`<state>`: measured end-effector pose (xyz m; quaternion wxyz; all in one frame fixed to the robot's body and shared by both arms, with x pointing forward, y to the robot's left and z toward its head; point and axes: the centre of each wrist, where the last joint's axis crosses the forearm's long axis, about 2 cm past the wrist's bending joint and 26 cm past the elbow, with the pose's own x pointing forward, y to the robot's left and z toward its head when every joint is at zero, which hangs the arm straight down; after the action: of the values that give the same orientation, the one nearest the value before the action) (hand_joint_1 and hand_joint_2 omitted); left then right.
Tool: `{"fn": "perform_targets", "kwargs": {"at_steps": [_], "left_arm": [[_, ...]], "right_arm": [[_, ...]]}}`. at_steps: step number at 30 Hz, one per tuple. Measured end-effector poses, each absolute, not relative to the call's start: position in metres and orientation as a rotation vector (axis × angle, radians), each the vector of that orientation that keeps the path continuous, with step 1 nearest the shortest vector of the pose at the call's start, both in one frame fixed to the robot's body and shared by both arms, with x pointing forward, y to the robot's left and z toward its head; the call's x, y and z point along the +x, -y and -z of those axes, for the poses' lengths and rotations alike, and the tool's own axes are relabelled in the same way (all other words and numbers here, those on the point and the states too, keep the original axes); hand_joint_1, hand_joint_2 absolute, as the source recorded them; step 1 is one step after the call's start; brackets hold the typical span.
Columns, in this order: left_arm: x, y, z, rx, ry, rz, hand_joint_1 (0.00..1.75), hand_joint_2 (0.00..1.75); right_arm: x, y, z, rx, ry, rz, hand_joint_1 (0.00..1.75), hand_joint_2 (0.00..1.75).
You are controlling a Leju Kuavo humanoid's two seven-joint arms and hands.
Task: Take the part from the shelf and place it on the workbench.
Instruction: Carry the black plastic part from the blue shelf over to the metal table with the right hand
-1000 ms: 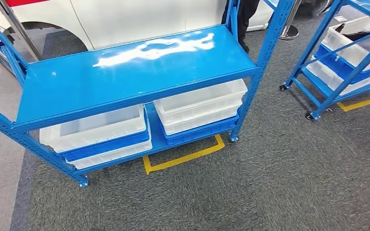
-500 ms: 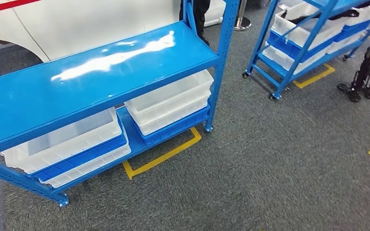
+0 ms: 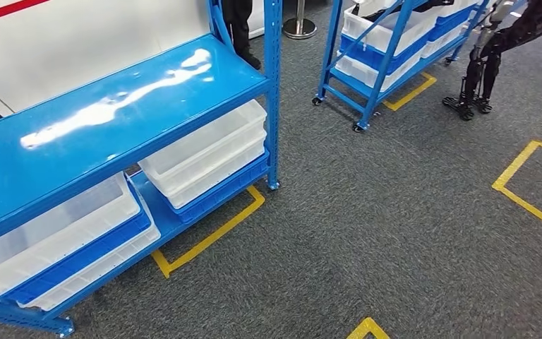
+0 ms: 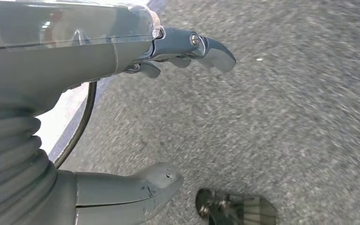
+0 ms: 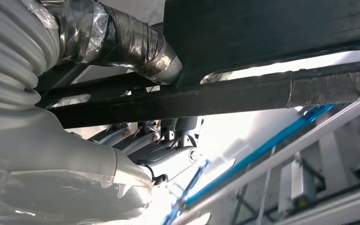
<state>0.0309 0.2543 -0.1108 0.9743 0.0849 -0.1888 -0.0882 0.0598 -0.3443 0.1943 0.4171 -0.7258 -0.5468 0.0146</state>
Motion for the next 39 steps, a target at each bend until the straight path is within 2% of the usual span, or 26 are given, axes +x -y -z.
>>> {"fn": "perform_targets", "kwargs": {"at_steps": [7, 19, 39], "left_arm": [[0.032, -0.252, 0.11, 0.174, 0.387, 0.182, 0.0, 1.75], [0.036, -0.25, 0.11, 0.173, 0.394, 0.183, 0.0, 1.75], [0.031, -0.25, 0.11, 0.172, 0.381, 0.176, 0.0, 1.75]], "right_arm": [[0.055, 0.331, -0.2, -1.945, 1.204, -0.21, 1.75, 1.75], [0.054, 0.31, -0.208, -1.975, 1.2, -0.328, 1.75, 1.75], [0.051, 0.307, -0.206, -1.957, 1.208, -0.353, 1.75, 1.75]]}}
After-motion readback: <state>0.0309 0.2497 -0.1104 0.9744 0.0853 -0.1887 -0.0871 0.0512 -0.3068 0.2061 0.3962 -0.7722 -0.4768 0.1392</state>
